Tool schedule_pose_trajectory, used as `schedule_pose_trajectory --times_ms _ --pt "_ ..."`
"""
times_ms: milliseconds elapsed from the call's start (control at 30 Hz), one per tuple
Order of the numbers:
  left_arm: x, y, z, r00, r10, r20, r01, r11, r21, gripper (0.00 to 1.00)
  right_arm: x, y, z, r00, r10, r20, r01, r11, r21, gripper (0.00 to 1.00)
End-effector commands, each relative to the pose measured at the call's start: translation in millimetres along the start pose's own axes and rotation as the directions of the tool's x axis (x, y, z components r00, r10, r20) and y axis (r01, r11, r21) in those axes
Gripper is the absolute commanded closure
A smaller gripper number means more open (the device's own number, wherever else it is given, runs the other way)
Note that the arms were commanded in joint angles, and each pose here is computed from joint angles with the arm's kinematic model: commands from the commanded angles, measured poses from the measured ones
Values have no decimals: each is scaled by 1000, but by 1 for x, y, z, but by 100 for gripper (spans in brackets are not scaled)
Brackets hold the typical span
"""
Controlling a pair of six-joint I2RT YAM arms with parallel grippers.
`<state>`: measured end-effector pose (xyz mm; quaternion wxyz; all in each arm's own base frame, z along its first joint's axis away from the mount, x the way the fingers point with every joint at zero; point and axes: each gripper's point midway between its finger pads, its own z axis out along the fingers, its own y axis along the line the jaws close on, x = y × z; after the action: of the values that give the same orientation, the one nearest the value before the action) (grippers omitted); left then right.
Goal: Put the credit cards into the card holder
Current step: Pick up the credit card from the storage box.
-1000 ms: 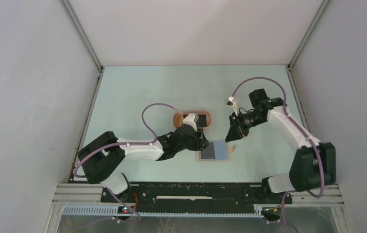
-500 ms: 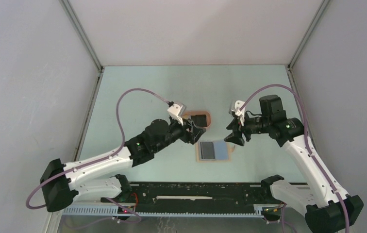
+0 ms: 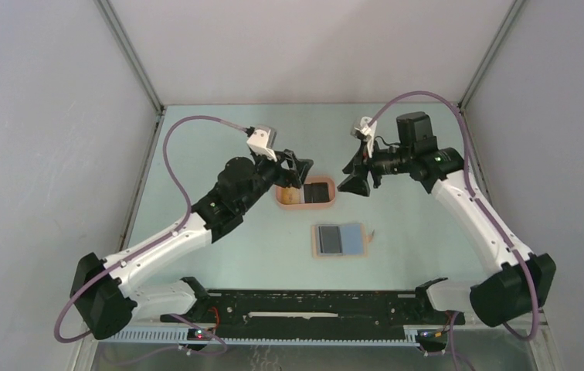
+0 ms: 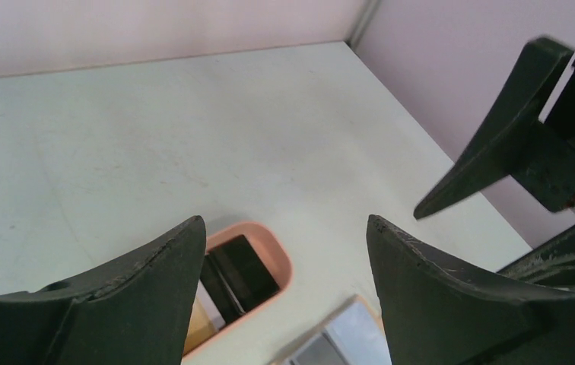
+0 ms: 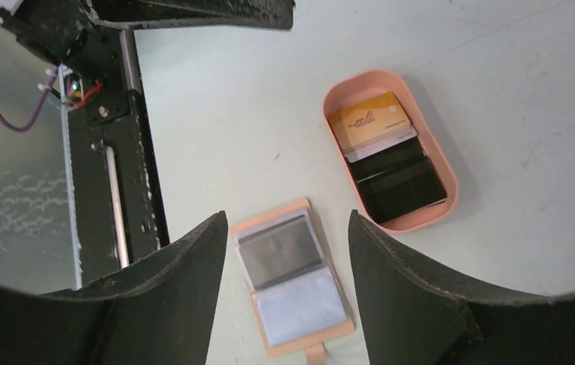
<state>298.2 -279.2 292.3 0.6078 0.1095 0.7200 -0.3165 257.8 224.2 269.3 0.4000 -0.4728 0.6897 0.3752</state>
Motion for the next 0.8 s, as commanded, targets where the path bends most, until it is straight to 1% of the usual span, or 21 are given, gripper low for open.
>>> schedule_pose_trajectory --times_ms 0,67,133,267,367,433,500,533,600,700,767 --pt "-36 16 7 995 41 96 -38 999 -28 17 -10 -12 23 996 92 17 -92 996 8 32" --pt "-25 36 5 996 17 85 -8 995 -95 10 -6 -18 36 988 157 4 -157 987 26 34" --pt "-20 51 0 993 -39 109 54 989 -136 6 -3 -22 49 973 231 -5 -231 972 32 34" --pt "-12 68 -7 976 -137 171 161 978 -130 3 1 -39 70 921 390 14 -390 918 71 34" --pt "7 84 1 970 -202 136 224 958 -180 6 5 -58 86 864 502 28 -502 858 102 35" --pt "21 91 6 962 -255 101 271 938 -215 8 10 -69 99 816 577 26 -576 810 111 36" --pt "36 98 10 942 -323 94 336 908 -249 9 14 -77 112 773 634 21 -632 766 112 36" --pt "44 102 11 926 -364 102 378 886 -269 9 21 -81 120 746 666 13 -663 741 112 36" --pt "56 107 14 901 -418 117 433 856 -280 12 27 -85 129 711 703 14 -701 706 104 36" --pt "69 119 14 892 -433 134 452 827 -333 12 32 -89 143 676 736 21 -735 673 80 37" --pt "74 122 14 893 -430 134 448 821 -353 12 36 -93 153 658 752 32 -751 653 98 37"
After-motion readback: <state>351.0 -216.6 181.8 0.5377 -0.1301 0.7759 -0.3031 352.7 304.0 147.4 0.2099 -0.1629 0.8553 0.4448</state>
